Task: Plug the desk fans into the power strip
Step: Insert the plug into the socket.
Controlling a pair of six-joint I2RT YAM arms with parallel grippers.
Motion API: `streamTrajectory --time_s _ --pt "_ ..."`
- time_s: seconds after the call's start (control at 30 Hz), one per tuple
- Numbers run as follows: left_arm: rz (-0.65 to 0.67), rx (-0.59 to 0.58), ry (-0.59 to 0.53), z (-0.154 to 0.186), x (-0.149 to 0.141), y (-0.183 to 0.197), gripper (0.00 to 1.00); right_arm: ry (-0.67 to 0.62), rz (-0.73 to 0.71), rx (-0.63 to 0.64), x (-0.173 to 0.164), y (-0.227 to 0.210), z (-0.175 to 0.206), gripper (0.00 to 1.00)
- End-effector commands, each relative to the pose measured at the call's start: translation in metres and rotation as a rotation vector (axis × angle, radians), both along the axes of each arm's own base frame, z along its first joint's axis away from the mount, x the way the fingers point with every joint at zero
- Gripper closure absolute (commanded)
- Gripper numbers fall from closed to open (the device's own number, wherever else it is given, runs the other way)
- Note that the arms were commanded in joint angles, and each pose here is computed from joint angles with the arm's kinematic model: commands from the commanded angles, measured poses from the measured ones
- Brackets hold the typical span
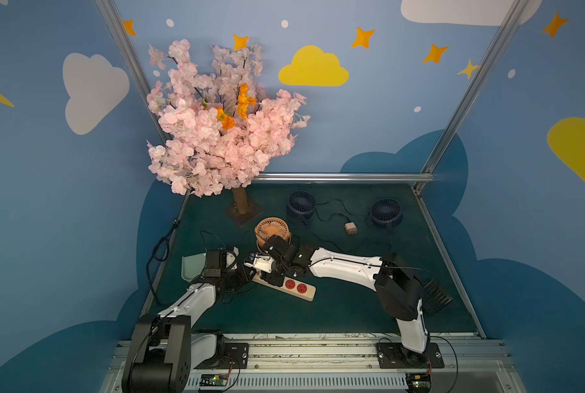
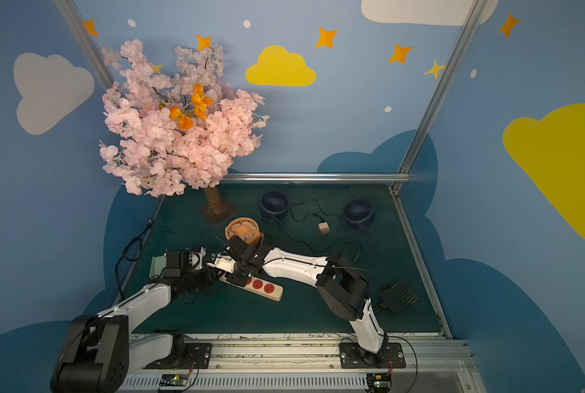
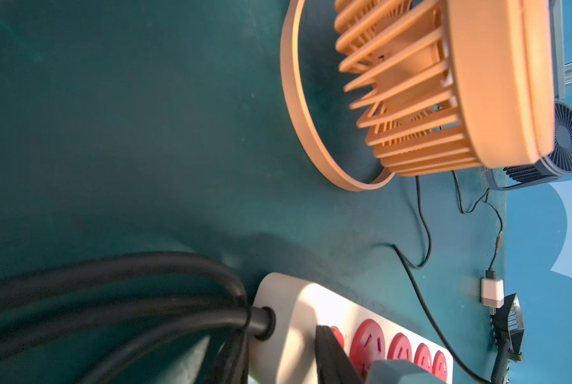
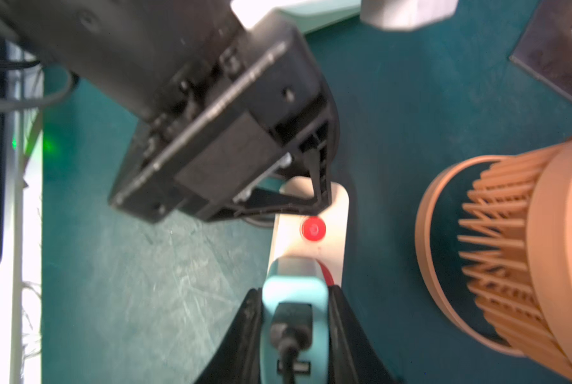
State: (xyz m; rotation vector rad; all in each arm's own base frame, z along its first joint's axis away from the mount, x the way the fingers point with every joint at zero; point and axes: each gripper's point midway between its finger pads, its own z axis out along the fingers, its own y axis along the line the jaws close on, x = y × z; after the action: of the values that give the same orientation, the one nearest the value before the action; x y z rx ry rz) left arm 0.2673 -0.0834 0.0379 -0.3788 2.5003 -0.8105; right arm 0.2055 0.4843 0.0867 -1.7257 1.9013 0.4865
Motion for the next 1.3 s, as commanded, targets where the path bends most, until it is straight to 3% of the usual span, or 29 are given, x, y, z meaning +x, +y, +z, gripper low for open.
streamTrajectory --time_s 0.0,0.4,0.7,1.07,1.27 --pt "-0.016 0.010 0.029 -0.007 -0.005 -0.001 0.63 0.089 -0.013 -0.348 -0.018 -0.070 -0.105 1.00" --pt "-0.020 0.003 0.031 -0.007 -0.005 -0.002 0.64 0.122 -0.032 -0.386 -0.024 -0.093 -0.125 1.00" --pt "-0.023 -0.001 0.029 -0.007 -0.004 -0.002 0.64 0.112 -0.074 -0.391 -0.007 -0.105 -0.125 1.00" --pt "-0.027 -0.003 0.030 -0.008 -0.004 -0.003 0.64 0.117 -0.025 -0.500 -0.034 -0.137 -0.155 1.00" --pt "-0.035 -0.008 0.032 -0.008 -0.005 -0.004 0.64 0.182 -0.097 -0.497 -0.030 -0.152 -0.167 1.00"
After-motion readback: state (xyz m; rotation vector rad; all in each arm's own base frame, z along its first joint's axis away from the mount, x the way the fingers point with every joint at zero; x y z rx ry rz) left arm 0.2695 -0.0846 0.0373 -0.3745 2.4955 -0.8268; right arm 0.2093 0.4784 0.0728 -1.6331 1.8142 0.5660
